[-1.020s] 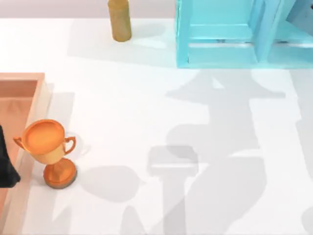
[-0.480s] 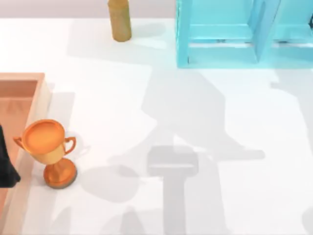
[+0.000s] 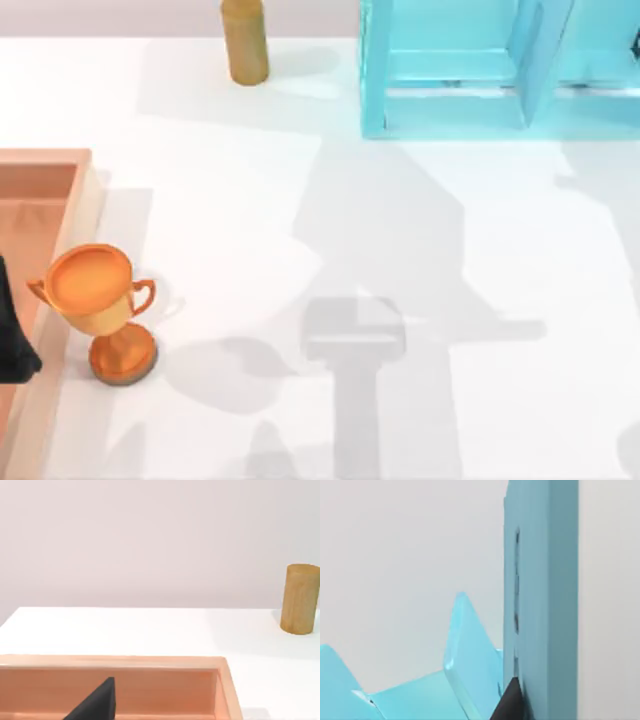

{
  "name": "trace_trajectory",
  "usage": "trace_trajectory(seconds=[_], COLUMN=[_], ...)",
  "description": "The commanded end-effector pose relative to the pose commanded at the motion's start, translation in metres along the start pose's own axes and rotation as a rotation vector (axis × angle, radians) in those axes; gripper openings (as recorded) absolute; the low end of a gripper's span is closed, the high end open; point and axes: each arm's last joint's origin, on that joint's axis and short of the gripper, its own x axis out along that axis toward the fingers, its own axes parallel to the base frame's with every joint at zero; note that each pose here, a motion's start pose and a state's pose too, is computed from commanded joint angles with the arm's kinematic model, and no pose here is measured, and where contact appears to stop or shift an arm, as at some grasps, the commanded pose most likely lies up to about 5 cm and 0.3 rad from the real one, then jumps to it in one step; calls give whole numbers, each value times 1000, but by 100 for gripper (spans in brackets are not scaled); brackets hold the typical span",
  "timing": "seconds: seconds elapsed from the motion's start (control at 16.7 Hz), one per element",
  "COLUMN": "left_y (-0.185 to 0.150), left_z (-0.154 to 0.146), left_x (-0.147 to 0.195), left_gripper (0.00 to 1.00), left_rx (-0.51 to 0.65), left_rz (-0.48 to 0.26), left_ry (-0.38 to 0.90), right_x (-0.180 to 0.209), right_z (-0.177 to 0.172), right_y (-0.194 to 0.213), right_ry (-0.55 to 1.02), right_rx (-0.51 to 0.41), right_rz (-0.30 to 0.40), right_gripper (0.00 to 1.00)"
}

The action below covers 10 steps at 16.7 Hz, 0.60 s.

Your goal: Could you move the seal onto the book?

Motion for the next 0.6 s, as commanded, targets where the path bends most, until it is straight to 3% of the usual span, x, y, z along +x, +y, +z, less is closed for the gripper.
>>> trace_trajectory(seconds=[0.18, 0.3, 0.42, 0.6], left_y=[0, 0, 0, 0], left_z=[0, 0, 0, 0], left_x=[0, 0, 0, 0], left_gripper=[100, 100, 100, 100], left_rx=[0, 0, 0, 0], left_rz=[0, 0, 0, 0], left_ry=[0, 0, 0, 0], right_x=[10, 22, 33, 39], right_z=[-9, -25, -48, -98], right_y=[13, 32, 58, 109], right_ry=[14, 41, 79, 136], right_rx=[-67, -167, -316, -630], right_rz=[11, 32, 65, 139], right_gripper=[0, 0, 0, 0])
